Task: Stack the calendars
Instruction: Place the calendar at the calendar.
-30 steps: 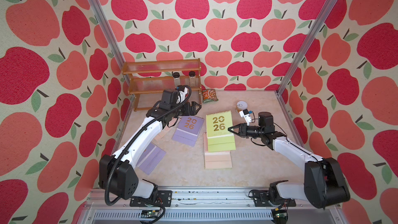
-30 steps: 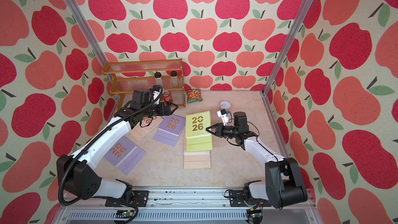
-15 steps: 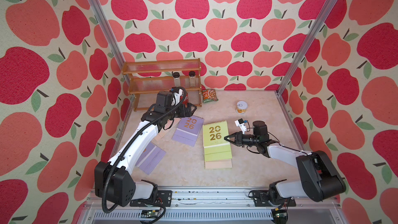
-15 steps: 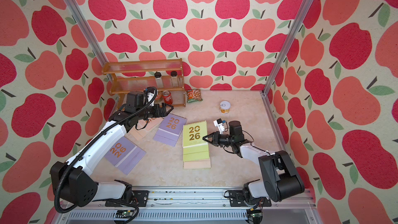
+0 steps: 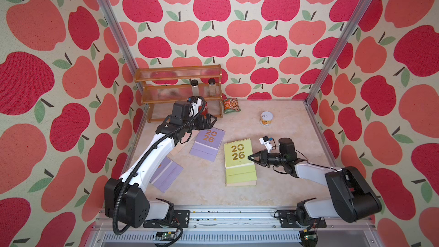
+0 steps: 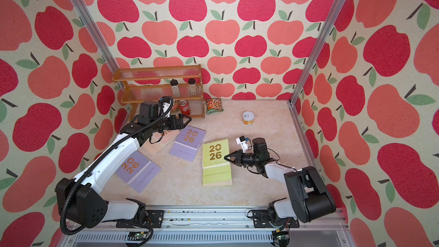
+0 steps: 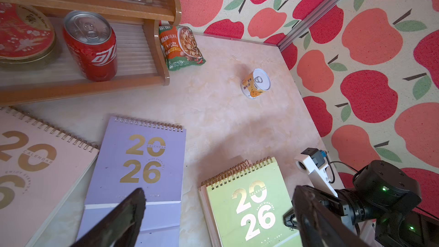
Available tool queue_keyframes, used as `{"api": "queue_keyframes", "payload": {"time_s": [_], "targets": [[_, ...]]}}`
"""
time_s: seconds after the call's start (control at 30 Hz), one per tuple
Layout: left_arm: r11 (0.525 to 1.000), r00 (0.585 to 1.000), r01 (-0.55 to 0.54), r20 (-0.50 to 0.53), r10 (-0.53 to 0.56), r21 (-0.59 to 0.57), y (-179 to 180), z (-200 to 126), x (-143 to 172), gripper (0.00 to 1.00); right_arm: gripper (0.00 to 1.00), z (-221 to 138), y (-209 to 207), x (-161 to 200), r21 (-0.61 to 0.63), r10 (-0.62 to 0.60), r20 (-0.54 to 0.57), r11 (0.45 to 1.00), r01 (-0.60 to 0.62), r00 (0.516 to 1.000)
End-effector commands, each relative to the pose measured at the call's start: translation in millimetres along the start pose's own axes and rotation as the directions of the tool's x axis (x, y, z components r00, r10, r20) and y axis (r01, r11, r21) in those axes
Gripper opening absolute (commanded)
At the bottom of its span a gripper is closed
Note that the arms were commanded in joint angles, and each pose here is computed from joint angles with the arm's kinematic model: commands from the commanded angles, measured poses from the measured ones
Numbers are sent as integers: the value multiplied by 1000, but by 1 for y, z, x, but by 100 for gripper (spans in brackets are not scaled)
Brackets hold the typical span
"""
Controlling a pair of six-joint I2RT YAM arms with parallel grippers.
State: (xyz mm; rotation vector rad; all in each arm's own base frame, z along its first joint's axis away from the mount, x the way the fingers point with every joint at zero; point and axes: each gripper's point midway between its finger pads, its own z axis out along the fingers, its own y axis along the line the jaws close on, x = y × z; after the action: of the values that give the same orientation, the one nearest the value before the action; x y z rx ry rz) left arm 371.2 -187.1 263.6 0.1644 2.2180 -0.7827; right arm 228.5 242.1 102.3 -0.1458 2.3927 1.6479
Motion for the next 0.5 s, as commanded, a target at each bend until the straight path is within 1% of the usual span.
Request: {"api": "queue_keyframes", "payload": {"time_s": [0.0, 0.27, 0.43, 0.47], "targets": [[1000, 1000, -18, 9, 18, 19, -2, -2, -1, 94, 0, 1, 7, 2, -41, -26, -6, 999, 26, 1000], [1000, 1000, -15, 6, 15, 20, -1, -1, 0, 94, 0, 2, -5, 6, -4, -7, -7, 1000, 7, 1000], [1000, 1000, -14, 1, 14, 21, -1, -1, 1, 94, 0, 0, -14, 10, 55, -3, -14, 998, 4, 1000], [1000, 1000, -13, 0, 13, 19, -1, -1, 2, 94, 2, -1, -15, 9, 69, -6, -14, 998, 7, 1000]]}}
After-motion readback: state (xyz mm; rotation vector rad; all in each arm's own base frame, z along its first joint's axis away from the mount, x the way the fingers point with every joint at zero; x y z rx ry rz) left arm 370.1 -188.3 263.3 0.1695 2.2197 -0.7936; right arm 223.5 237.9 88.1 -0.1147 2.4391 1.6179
